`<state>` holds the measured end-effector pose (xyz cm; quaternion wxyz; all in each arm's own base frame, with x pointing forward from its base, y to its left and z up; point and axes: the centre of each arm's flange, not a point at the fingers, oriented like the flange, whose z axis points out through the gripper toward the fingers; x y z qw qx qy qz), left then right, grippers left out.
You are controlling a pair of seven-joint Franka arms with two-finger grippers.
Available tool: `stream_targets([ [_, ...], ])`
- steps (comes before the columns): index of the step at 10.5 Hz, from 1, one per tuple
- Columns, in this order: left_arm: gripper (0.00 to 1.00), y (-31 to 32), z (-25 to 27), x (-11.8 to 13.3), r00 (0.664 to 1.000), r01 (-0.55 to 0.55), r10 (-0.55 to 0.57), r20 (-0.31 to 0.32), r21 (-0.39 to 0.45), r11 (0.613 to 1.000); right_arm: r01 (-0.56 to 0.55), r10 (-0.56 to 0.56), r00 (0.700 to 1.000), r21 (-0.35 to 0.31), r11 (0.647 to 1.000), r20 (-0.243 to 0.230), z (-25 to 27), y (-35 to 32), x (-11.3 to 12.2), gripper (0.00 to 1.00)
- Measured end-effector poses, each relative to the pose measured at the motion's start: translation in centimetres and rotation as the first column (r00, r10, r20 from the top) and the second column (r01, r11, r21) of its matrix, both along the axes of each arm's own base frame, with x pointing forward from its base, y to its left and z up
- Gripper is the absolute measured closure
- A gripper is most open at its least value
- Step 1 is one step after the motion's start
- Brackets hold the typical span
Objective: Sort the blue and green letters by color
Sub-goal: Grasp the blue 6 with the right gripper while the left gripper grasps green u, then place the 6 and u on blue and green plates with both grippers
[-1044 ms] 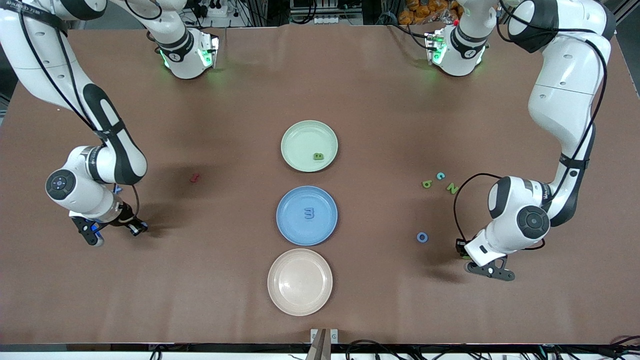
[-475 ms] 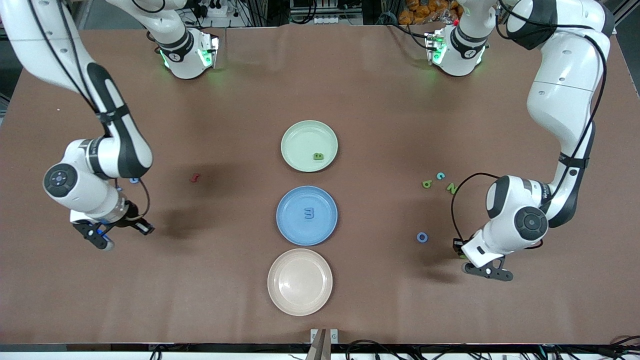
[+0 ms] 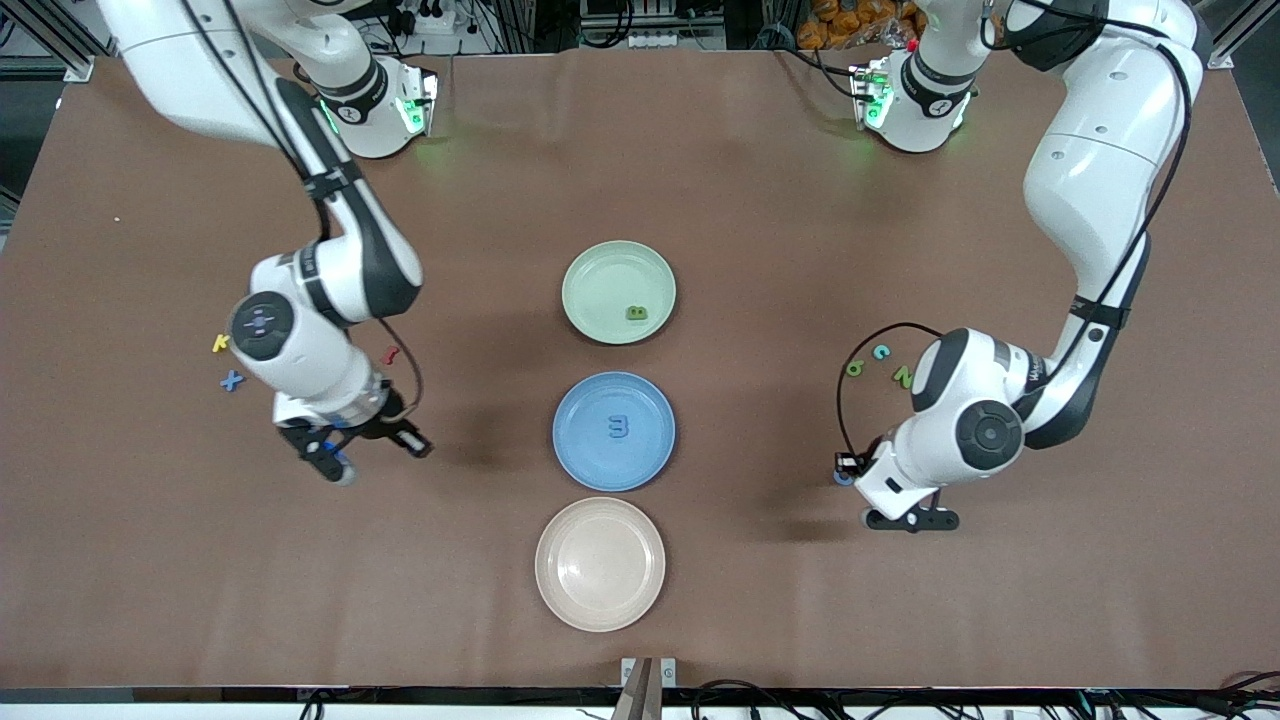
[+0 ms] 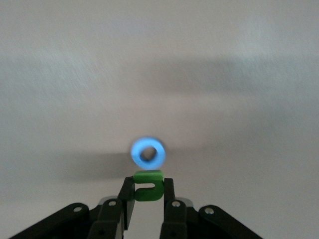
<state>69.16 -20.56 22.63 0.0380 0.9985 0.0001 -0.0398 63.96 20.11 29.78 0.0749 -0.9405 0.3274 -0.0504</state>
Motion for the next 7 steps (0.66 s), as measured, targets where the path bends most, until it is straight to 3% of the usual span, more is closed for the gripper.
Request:
stream_targets([
  [4,0.73,-6.2,1.2,-6.4,0.992,-0.093,0.095,-0.087,0.022,0.995,-0.104,0.101,0.993,0.051,0.993,0.061,1.0,14.0,-0.8,0.73],
  [7,0.73,-6.3,1.2,-11.6,0.991,-0.109,0.107,-0.086,-0.013,0.994,-0.124,0.119,0.991,0.074,0.99,0.065,-0.6,20.0,-2.0,0.73],
])
